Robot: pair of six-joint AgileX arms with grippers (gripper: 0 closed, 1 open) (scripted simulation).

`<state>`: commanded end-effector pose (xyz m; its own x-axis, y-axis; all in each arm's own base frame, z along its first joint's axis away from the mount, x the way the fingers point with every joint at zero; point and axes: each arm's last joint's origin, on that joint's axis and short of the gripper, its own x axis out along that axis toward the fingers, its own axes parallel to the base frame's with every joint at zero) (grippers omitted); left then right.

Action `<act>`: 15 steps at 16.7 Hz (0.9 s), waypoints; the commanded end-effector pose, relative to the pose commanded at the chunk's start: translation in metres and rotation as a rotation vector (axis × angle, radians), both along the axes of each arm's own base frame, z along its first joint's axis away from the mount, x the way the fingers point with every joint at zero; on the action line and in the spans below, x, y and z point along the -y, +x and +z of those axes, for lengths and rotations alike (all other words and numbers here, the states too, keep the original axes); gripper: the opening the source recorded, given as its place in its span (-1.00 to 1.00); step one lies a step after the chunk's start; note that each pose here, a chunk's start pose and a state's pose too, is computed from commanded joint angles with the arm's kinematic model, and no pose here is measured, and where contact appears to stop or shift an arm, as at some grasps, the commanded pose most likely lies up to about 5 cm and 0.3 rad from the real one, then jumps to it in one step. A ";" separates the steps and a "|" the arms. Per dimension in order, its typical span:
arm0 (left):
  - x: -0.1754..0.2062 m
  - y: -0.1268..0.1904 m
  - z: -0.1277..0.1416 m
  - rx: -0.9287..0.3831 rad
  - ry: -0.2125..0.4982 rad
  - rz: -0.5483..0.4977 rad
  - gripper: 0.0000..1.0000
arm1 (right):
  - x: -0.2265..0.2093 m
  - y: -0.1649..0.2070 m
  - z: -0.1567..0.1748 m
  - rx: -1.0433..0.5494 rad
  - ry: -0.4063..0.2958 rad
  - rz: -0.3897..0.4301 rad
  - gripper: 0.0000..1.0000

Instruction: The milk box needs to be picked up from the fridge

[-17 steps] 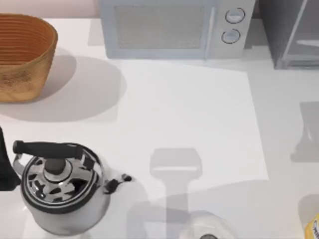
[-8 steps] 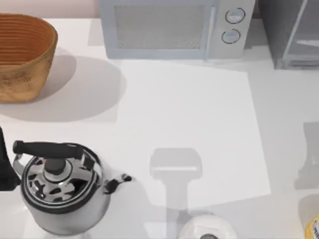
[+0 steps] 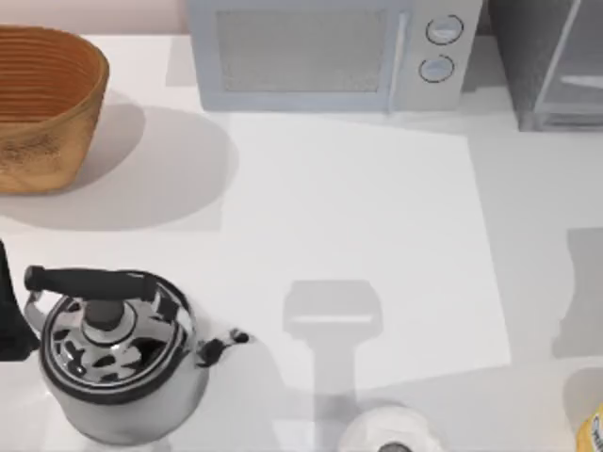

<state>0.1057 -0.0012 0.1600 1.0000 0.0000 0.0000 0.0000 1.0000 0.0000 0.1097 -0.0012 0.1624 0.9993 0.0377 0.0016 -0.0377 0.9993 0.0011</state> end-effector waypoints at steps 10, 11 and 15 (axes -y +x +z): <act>0.000 0.000 0.000 0.000 0.000 0.000 1.00 | 0.003 0.051 -0.002 0.001 0.000 0.384 -1.00; 0.000 0.000 0.000 0.000 0.000 0.000 1.00 | 0.004 0.056 -0.005 0.000 0.001 0.429 -1.00; 0.000 0.000 0.000 0.000 0.000 0.000 1.00 | 0.008 0.072 -0.021 -0.003 0.005 0.589 -1.00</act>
